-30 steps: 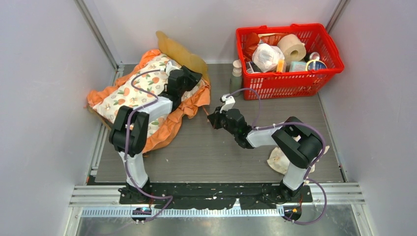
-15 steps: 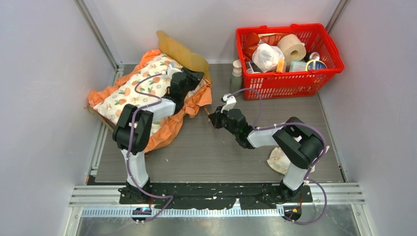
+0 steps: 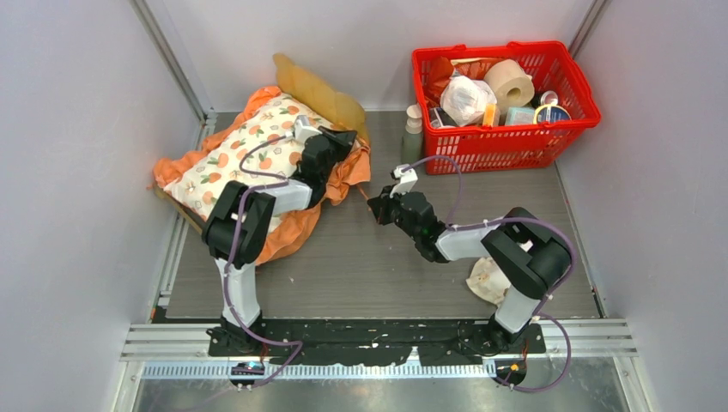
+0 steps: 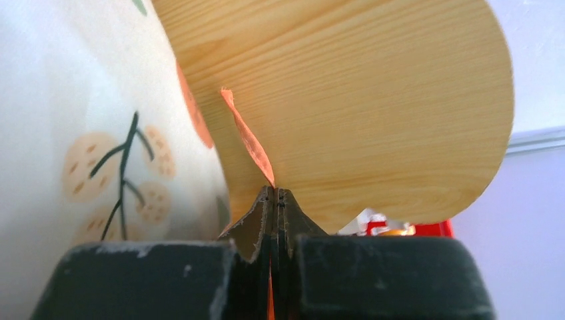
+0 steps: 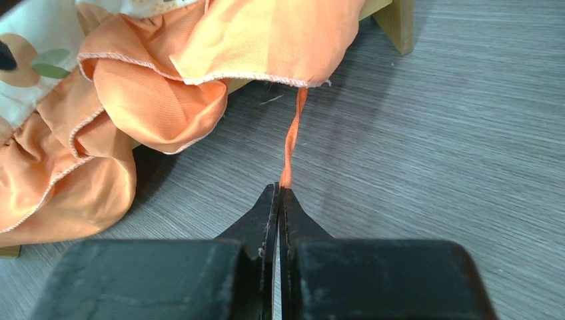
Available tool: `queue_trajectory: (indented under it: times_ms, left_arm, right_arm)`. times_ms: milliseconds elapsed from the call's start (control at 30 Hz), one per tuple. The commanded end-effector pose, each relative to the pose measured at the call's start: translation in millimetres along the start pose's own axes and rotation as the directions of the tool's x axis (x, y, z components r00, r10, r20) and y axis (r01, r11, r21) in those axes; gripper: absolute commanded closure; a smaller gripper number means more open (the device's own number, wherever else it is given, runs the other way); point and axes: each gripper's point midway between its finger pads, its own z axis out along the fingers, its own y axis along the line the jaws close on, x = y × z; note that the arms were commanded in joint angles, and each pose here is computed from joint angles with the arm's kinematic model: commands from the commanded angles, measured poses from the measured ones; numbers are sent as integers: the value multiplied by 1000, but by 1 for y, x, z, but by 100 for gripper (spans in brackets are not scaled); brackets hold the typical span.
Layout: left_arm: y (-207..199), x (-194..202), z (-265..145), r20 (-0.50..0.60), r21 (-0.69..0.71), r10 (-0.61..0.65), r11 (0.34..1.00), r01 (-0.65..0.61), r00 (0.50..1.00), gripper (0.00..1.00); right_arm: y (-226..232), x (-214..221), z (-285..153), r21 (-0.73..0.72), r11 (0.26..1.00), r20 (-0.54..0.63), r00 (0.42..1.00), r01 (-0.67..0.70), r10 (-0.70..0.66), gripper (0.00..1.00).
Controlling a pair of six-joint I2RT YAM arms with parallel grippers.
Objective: Set up the pet bed
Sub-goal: Adjust the bed frame at the center of the board.
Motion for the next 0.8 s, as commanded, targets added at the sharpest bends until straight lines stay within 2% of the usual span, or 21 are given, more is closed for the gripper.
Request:
queue_trajectory:
  times_ms: [0, 133, 233, 333, 400, 467, 600, 700, 767]
  left_arm:
    - [-37, -24, -19, 72, 86, 108, 990, -114, 992, 100]
    - [-48, -31, -45, 64, 93, 305, 946, -310, 950, 100]
    - [-49, -33, -62, 61, 108, 487, 865, -491, 871, 100]
    - [-62, -23, -74, 63, 234, 617, 755, -613, 784, 100]
    - [-62, -10, -76, 3, 279, 673, 710, -647, 740, 100]
    - [-62, -1, -75, -46, 306, 690, 698, -647, 722, 100]
    - [-56, 11, -71, -94, 330, 689, 703, -630, 719, 91]
    - [-52, 17, -67, -106, 349, 725, 668, -657, 681, 93]
    - [-52, 21, -65, -111, 379, 751, 638, -671, 651, 91]
  right_arm:
    - [7, -42, -15, -6, 1000, 128, 992, -11, 12, 95]
    - [4, -55, -29, 14, 1000, 170, 985, -21, 19, 95]
    - [9, -68, -35, -5, 1000, 205, 979, -21, 21, 95]
    - [11, -67, -37, -18, 999, 202, 979, -29, 32, 95]
    - [2, -62, -32, 28, 999, 187, 981, -47, 41, 95]
    - [-7, -54, -23, 59, 995, 169, 983, -86, 75, 93]
    - [-18, -28, -2, 94, 988, 126, 986, -126, 114, 82]
    - [-26, -12, 3, 107, 980, 133, 979, -167, 153, 71]
    - [-27, -3, 10, 111, 981, 103, 984, -158, 147, 69]
